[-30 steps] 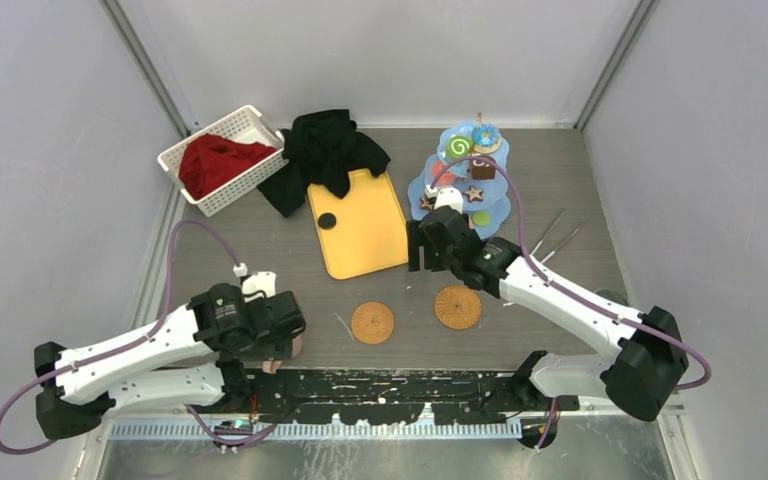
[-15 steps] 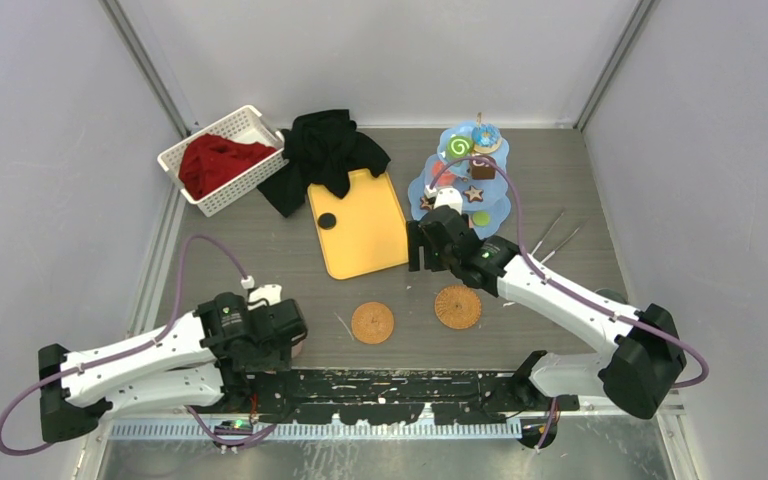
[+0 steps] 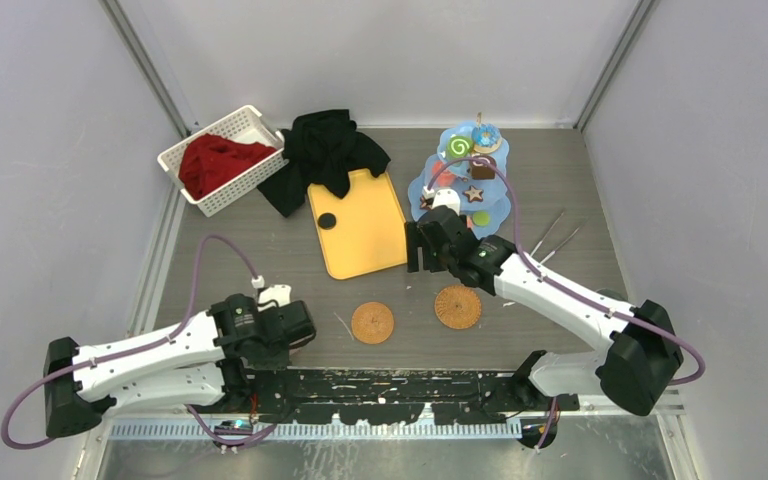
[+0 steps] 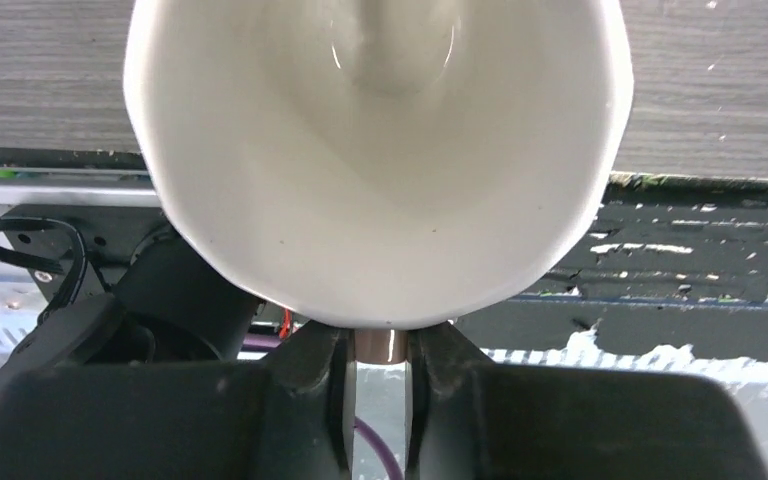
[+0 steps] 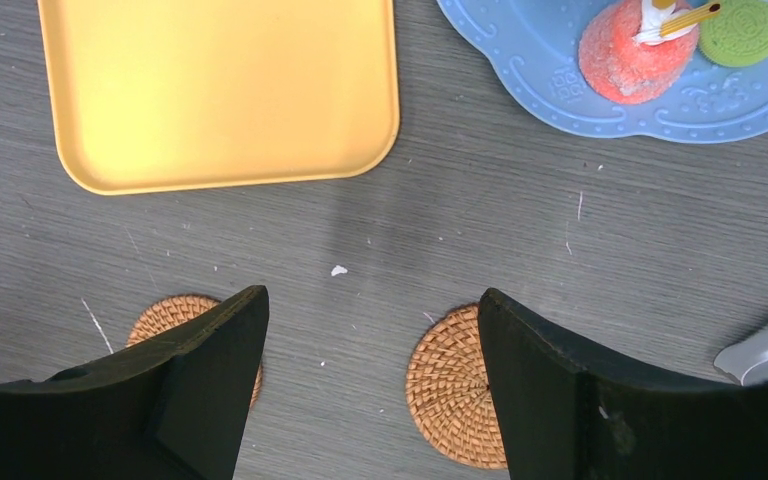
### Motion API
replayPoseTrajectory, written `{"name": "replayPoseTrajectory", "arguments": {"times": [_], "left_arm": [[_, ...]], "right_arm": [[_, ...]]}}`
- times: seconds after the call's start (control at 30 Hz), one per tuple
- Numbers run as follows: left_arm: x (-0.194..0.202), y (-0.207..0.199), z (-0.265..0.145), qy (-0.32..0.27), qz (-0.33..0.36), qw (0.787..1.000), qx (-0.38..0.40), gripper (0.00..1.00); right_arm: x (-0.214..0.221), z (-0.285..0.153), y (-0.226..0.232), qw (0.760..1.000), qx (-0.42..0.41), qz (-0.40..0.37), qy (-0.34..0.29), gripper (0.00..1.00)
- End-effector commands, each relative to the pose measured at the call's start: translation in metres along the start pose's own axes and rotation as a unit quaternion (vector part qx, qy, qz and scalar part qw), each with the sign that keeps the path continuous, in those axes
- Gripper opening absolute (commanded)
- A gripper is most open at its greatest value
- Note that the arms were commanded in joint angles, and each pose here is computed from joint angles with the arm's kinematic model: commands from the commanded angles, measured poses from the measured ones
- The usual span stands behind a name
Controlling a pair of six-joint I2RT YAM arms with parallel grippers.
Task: Serve the afternoon tea
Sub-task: Pick up the cup at the center of the board, then place the cup on the coaster.
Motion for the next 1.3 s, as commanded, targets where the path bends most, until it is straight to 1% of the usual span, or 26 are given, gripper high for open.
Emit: {"name": "replayPoseTrajectory", "arguments": {"times": [0.0,0.07,0.17,0.27,0.37,0.47,0.5,0.57,0.67,0.8,0.87,0.97,1.27], "left_arm": [[-0.015,-0.013,-0.007,-0.054,0.006,0.998,0.031,0.02],[-0.021,-0.013,-0.013,-0.069,0.009,0.997,0.025,0.00],[-0.028,-0.024,-0.026,-0.077,0.030,0.996,0.043,0.00],[-0.037,-0.044,-0.039,-0.093,0.069,0.991,0.066,0.00],[-0.046,-0.068,-0.059,-0.120,0.115,0.982,0.085,0.00],[-0.048,-0.099,-0.070,-0.118,0.162,0.973,0.118,0.00],[-0.048,-0.109,-0.070,-0.113,0.173,0.970,0.129,0.00],[-0.046,-0.128,-0.067,-0.105,0.195,0.964,0.148,0.00],[-0.042,-0.153,-0.056,-0.092,0.220,0.958,0.157,0.00],[-0.039,-0.177,-0.043,-0.085,0.237,0.951,0.177,0.00],[-0.037,-0.183,-0.035,-0.081,0.241,0.952,0.172,0.00],[-0.035,-0.180,-0.025,-0.076,0.244,0.954,0.155,0.00],[-0.032,-0.171,-0.019,-0.075,0.236,0.957,0.150,0.00]], "right_arm": [[-0.025,-0.007,0.001,0.999,-0.016,0.020,-0.040,0.81],[-0.028,-0.009,-0.001,0.999,-0.017,0.023,-0.042,0.81],[-0.034,-0.015,-0.013,0.998,0.000,0.030,-0.051,0.81],[-0.040,-0.022,-0.030,0.997,0.026,0.039,-0.058,0.81],[-0.045,-0.029,-0.050,0.994,0.072,0.053,-0.059,0.81],[-0.047,-0.042,-0.072,0.987,0.119,0.081,-0.068,0.82],[-0.047,-0.046,-0.081,0.983,0.139,0.096,-0.071,0.85],[-0.046,-0.054,-0.094,0.976,0.167,0.117,-0.080,0.86],[-0.042,-0.068,-0.111,0.964,0.203,0.141,-0.095,0.88],[-0.038,-0.081,-0.122,0.957,0.216,0.155,-0.114,0.89],[-0.037,-0.084,-0.123,0.958,0.214,0.153,-0.116,0.89],[-0.033,-0.084,-0.123,0.959,0.214,0.150,-0.111,0.89],[-0.032,-0.081,-0.121,0.960,0.207,0.152,-0.109,0.88]]}}
Point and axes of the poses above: each gripper's point midway between its finger pads, its own z axis out along the fingers, its own y axis along the line the jaws close on, x = y × z, the point moved 7 cm from there along -z, back along the fingers, and after that the axes turned 11 degrees about -z, right-handed, at the moved point
